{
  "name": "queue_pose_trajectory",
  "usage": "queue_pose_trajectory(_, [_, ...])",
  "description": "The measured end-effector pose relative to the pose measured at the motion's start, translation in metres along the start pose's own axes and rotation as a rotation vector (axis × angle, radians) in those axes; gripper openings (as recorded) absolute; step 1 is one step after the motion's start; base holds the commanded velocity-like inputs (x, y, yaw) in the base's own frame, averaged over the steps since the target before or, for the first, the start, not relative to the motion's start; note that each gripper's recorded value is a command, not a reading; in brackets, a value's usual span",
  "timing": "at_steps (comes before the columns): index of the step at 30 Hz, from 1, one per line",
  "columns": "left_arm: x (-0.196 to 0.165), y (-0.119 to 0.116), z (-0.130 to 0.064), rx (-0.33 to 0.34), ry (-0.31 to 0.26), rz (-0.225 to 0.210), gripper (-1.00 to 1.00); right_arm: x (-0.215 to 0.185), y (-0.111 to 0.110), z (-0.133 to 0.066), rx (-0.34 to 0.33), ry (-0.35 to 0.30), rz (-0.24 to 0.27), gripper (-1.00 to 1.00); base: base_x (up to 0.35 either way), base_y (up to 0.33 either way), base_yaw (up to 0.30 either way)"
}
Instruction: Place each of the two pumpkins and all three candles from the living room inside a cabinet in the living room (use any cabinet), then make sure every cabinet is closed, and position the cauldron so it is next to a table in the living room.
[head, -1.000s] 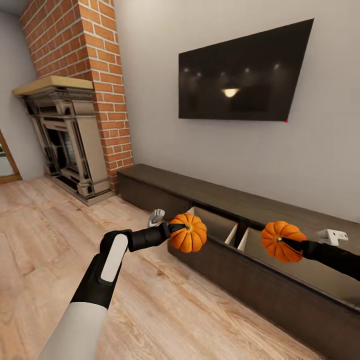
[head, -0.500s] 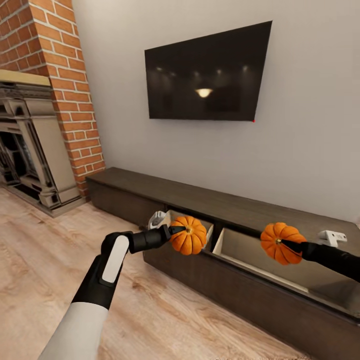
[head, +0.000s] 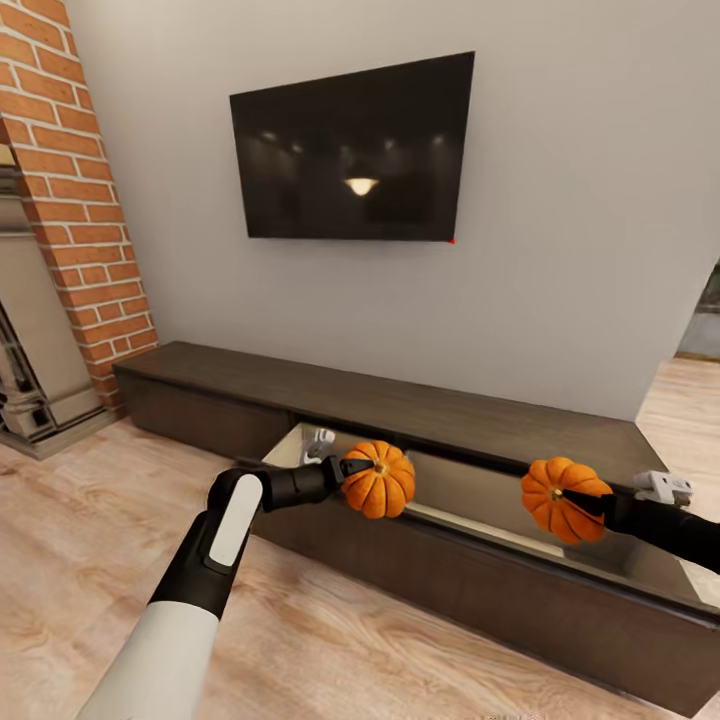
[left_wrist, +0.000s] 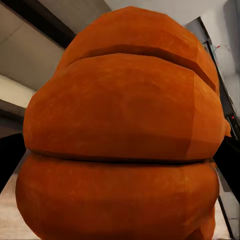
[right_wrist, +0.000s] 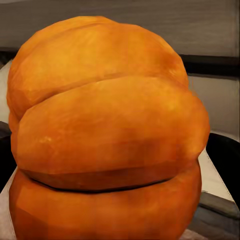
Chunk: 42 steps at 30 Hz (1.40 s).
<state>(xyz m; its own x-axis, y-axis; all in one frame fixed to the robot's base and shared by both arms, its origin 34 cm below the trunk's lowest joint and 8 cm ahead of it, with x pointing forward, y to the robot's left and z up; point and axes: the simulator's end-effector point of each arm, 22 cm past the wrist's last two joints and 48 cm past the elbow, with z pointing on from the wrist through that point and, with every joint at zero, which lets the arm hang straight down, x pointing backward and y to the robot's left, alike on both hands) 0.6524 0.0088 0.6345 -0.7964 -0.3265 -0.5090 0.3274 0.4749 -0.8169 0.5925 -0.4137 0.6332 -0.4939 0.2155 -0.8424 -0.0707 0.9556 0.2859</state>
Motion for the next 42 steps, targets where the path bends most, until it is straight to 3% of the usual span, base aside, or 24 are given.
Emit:
queue_pose_trajectory(14, [0.004,0.003,0.005,0.008,0.005,-0.023,-1.0,0.001,-0.001,0.0,0.004,0.003,-0.002,-1.0,0.013,0.0,-0.268])
queue_pose_trajectory(22, [0.004,0.006,0.006,0.003,-0.002,-0.022,-1.0,0.0,0.002,0.001,-0.004,-0.003,0.002,-1.0,0.28,-0.054,-0.04])
queue_pose_trajectory(27, [0.013,0.021,0.012,-0.016,0.006,-0.05,-1.0,0.003,0.0,0.002,0.003,0.006,0.01,-1.0,0.327,-0.102,-0.002])
queue_pose_trajectory(33, [0.019,0.032,0.016,-0.032,0.006,-0.067,-1.0,0.026,-0.008,0.014,0.01,0.064,0.043,-1.0,0.316,-0.164,0.0])
queue_pose_trajectory(36, [0.028,0.044,0.021,-0.047,0.017,-0.09,-1.0,0.045,0.001,0.026,-0.016,0.119,0.05,-1.0,0.236,-0.178,-0.01])
queue_pose_trajectory(42, [0.039,0.051,0.027,-0.065,0.035,-0.092,-1.0,0.069,-0.004,0.038,-0.019,0.18,0.093,-1.0,0.061,-0.047,-0.181])
